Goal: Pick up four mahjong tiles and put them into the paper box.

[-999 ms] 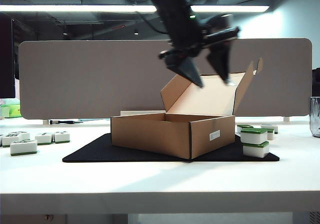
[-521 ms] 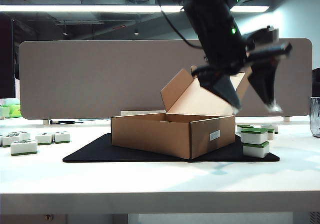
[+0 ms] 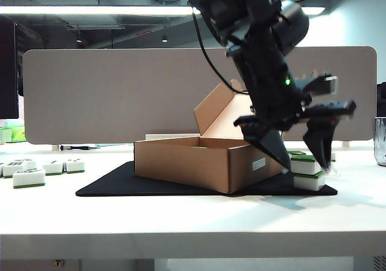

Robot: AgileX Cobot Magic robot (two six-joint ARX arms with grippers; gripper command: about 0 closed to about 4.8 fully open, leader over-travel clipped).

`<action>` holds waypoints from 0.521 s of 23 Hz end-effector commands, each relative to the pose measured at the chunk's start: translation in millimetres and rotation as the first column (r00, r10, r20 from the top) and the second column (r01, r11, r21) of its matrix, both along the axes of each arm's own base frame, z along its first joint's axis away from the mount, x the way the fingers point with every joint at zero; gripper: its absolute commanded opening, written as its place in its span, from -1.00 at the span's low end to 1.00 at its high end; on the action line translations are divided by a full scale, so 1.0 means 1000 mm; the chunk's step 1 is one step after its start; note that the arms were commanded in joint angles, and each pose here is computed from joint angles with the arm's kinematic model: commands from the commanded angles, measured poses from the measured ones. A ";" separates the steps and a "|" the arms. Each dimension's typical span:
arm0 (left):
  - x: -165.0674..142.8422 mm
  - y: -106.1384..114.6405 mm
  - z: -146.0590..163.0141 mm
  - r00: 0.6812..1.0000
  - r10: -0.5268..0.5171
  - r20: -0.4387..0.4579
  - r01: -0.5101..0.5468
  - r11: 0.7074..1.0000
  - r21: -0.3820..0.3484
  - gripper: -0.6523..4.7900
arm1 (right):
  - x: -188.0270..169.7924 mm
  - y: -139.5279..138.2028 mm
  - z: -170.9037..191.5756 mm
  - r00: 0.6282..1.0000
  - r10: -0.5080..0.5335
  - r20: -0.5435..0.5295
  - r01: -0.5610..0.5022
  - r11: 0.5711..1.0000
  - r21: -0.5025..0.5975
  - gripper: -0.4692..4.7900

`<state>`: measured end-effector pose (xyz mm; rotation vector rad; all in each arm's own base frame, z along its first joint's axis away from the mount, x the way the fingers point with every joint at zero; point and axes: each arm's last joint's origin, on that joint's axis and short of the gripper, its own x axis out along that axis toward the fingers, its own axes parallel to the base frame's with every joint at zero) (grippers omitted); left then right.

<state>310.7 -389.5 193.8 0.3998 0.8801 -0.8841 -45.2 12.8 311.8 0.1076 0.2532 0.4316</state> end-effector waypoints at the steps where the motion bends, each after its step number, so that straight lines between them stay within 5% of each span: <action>1: 0.003 -0.003 -0.008 1.000 0.006 0.006 -0.006 1.000 0.000 0.41 | -0.003 0.000 0.001 1.000 0.002 0.025 -0.002 1.000 -0.002 -0.83; 12: 0.002 -0.006 -0.024 1.000 0.004 -0.011 -0.004 0.999 0.033 0.35 | -0.003 0.000 0.001 1.000 0.002 0.025 -0.002 1.000 -0.002 -0.83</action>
